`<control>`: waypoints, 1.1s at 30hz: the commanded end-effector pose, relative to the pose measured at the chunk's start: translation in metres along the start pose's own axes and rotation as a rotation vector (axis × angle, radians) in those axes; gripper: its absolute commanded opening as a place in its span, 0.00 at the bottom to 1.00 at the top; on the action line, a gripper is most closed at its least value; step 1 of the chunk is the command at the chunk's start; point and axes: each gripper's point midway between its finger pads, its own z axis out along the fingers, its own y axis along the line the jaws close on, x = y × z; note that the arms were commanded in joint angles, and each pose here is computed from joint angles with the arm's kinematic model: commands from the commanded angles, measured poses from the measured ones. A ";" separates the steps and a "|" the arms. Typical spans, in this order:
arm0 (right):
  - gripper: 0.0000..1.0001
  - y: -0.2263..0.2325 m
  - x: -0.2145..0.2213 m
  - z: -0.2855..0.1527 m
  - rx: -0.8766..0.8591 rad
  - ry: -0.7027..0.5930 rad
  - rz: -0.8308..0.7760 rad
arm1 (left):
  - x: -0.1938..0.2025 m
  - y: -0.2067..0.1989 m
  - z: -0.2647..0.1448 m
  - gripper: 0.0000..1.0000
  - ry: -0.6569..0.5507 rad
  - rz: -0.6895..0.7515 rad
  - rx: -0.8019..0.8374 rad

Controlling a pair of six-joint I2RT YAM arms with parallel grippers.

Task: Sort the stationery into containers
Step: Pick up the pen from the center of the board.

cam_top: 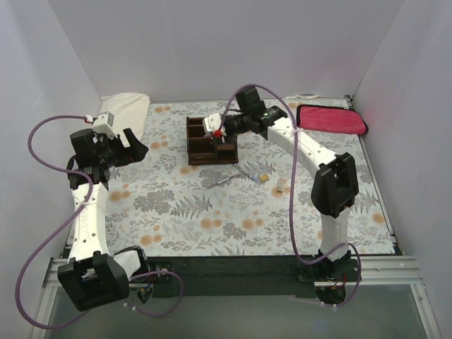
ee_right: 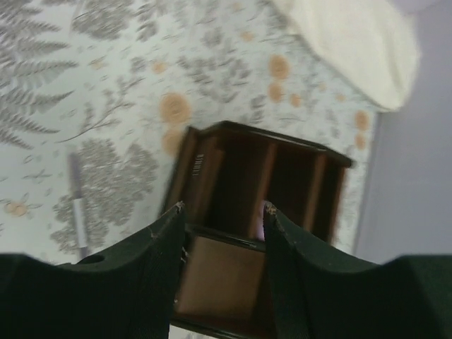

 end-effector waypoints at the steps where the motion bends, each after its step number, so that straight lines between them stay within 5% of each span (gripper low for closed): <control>1: 0.52 0.109 0.043 0.015 -0.427 0.174 -0.071 | -0.002 -0.004 -0.015 0.81 -0.010 0.043 -0.007; 18: 0.43 0.190 0.076 0.059 -0.735 0.327 -0.050 | 0.007 -0.020 -0.026 0.81 0.009 0.080 -0.011; 33: 0.39 0.180 0.084 0.077 -0.719 0.314 -0.010 | 0.018 -0.020 -0.026 0.81 0.031 0.061 -0.014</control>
